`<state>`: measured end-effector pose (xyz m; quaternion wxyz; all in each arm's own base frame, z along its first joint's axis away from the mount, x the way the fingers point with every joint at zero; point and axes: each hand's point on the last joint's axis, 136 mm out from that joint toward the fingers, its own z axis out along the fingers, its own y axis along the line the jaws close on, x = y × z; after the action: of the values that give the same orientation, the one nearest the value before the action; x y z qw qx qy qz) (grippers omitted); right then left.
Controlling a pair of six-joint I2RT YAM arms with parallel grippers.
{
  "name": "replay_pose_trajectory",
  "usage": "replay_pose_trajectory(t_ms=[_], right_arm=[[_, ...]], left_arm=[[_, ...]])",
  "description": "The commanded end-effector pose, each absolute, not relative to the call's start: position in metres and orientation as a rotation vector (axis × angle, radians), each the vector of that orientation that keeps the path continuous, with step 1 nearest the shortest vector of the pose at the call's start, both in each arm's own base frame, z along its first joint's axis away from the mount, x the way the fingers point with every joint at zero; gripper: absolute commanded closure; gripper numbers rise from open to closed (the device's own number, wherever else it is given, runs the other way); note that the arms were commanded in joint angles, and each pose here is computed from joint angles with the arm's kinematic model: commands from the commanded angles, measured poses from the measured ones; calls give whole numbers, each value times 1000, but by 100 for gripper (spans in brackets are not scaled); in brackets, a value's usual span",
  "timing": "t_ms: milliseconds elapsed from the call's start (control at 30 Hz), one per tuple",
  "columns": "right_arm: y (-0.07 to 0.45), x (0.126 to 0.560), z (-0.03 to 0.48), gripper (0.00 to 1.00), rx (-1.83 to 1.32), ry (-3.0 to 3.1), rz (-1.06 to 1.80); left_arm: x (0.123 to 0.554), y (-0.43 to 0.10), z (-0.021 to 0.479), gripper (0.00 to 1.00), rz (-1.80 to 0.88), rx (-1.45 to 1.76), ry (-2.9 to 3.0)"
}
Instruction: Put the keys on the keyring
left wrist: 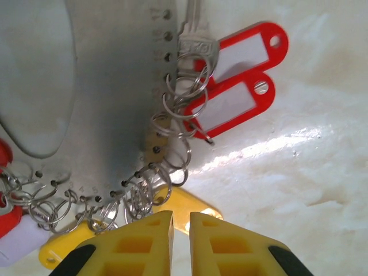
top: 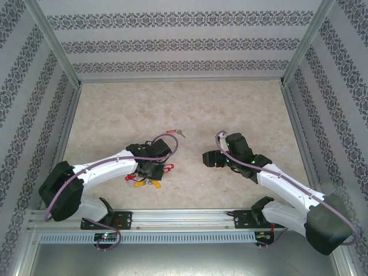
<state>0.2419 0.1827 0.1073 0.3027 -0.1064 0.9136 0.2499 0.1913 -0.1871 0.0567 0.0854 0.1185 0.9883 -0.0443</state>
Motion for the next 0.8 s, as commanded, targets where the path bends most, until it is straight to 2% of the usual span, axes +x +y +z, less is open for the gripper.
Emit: replay_pose_trajectory(t_ms=[0,67,267,767], right_arm=[[173,238,104,25,-253,2429,633],[171,238,106,24,-251,2423,626],[168,239,107,6,-236,2413,619],[161,241,108,2,-198,2404,625]], left_arm=[[193,-186,56,84,-23,435,2939],[194,-189,52,83,-3,457,2944],[196,-190,45,79,72,493,2949],[195,-186,33,81,204,554,2958]])
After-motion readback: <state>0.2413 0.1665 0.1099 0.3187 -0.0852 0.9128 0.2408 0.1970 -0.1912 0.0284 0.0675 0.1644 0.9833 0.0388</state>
